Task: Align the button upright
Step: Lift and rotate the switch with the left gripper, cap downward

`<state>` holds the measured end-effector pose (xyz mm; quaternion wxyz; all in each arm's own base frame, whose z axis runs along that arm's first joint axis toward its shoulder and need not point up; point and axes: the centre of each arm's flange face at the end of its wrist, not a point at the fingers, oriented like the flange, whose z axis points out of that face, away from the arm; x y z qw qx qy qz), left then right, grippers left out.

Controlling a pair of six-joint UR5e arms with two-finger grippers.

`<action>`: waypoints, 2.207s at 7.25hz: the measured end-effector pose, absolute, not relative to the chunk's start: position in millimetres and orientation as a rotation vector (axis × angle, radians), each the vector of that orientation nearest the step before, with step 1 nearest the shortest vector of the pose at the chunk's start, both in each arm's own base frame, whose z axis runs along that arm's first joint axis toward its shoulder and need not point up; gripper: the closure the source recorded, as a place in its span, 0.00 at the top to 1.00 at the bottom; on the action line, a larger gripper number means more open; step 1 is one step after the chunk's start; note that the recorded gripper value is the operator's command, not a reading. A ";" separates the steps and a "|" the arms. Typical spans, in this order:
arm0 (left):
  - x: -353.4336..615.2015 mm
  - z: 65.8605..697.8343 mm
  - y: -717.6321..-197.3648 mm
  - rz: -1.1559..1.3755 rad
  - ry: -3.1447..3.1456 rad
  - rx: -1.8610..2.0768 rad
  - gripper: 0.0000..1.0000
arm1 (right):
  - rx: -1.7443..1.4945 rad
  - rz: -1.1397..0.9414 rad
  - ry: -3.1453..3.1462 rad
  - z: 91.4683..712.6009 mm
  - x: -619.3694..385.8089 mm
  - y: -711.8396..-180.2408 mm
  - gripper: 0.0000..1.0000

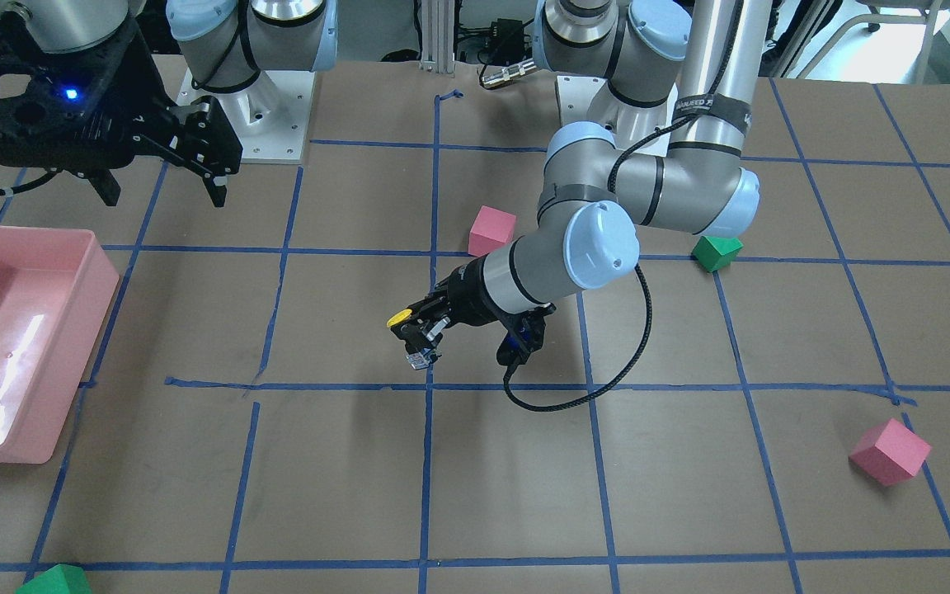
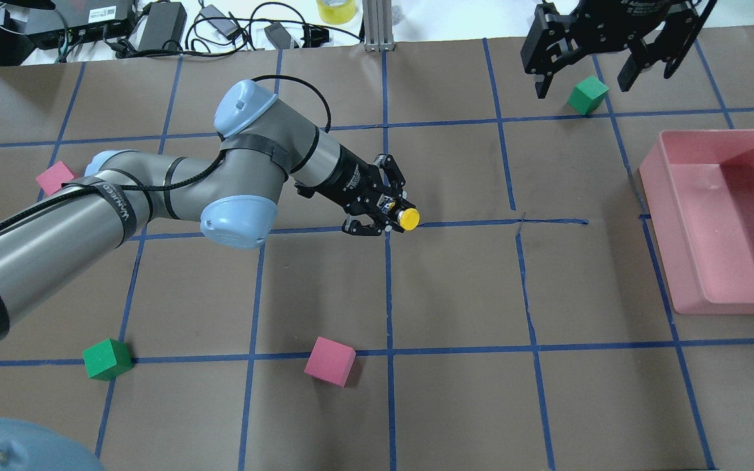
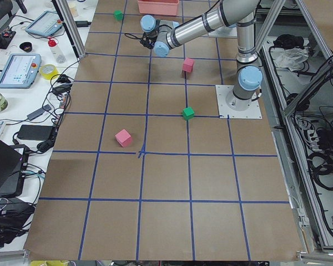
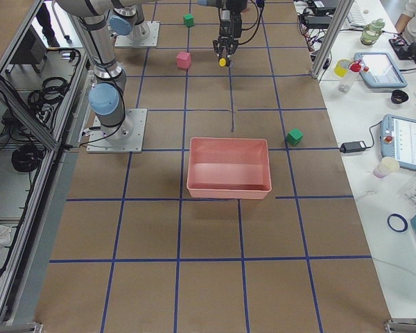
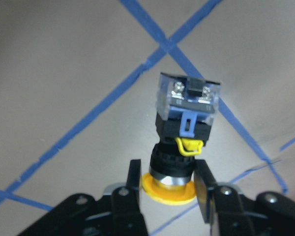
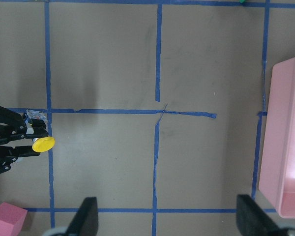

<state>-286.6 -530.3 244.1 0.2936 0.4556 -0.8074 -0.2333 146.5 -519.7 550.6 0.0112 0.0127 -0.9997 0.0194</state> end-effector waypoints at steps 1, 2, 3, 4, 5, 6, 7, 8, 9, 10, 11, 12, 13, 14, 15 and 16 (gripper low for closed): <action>-266.7 234.6 -532.2 -0.695 -2.031 1.178 0.00 | 0.033 0.061 -3.121 550.6 146.8 -519.7 1.00; -243.1 221.2 -532.5 -0.743 -1.924 1.146 0.00 | 0.030 0.062 -3.121 550.9 146.8 -519.5 1.00; -227.0 208.2 -530.9 -0.782 -1.845 1.141 0.00 | 0.032 0.063 -3.121 550.7 146.8 -519.5 1.00; -220.6 198.2 -530.1 -0.822 -1.781 1.142 0.00 | 0.039 0.062 -3.117 550.3 146.3 -519.7 1.00; -218.6 188.5 -530.5 -0.858 -1.738 1.149 0.00 | 0.039 0.059 -3.115 549.4 146.0 -519.9 1.00; -217.7 177.5 -530.7 -0.897 -1.710 1.170 0.00 | 0.034 0.054 -3.118 547.6 146.2 -519.7 1.00; -217.5 166.9 -529.4 -0.947 -1.688 1.207 0.00 | 0.033 0.047 -3.117 545.5 146.2 -519.4 1.00; -216.3 157.8 -527.3 -1.009 -1.662 1.266 0.00 | 0.034 0.043 -3.115 544.1 145.7 -519.4 1.00; -211.5 152.1 -527.3 -1.073 -1.618 1.349 0.00 | 0.031 0.041 -3.116 543.3 145.6 -519.5 1.00; -204.9 147.3 -529.1 -1.124 -1.567 1.431 0.00 | 0.029 0.039 -3.117 542.8 145.7 -519.5 1.00; -201.4 141.1 -530.3 -1.164 -1.526 1.484 0.00 | 0.032 0.040 -3.117 542.6 145.8 -519.6 1.00; -200.3 134.2 -531.0 -1.194 -1.494 1.514 0.00 | 0.038 0.041 -3.115 542.6 145.6 -519.7 1.00; -200.5 127.0 -531.5 -1.220 -1.464 1.528 0.00 | 0.040 0.041 -3.112 542.6 145.1 -519.8 1.00; -201.0 124.1 -533.8 -1.234 -1.437 1.526 0.00 | 0.042 0.041 -3.110 542.6 144.6 -519.9 1.00; -201.2 123.0 -537.1 -1.238 -1.421 1.520 0.00 | 0.044 0.041 -3.108 542.6 144.5 -519.9 1.00; -201.5 121.9 -539.3 -1.241 -1.411 1.515 0.00 | 0.045 0.042 -3.108 542.6 144.5 -519.9 1.00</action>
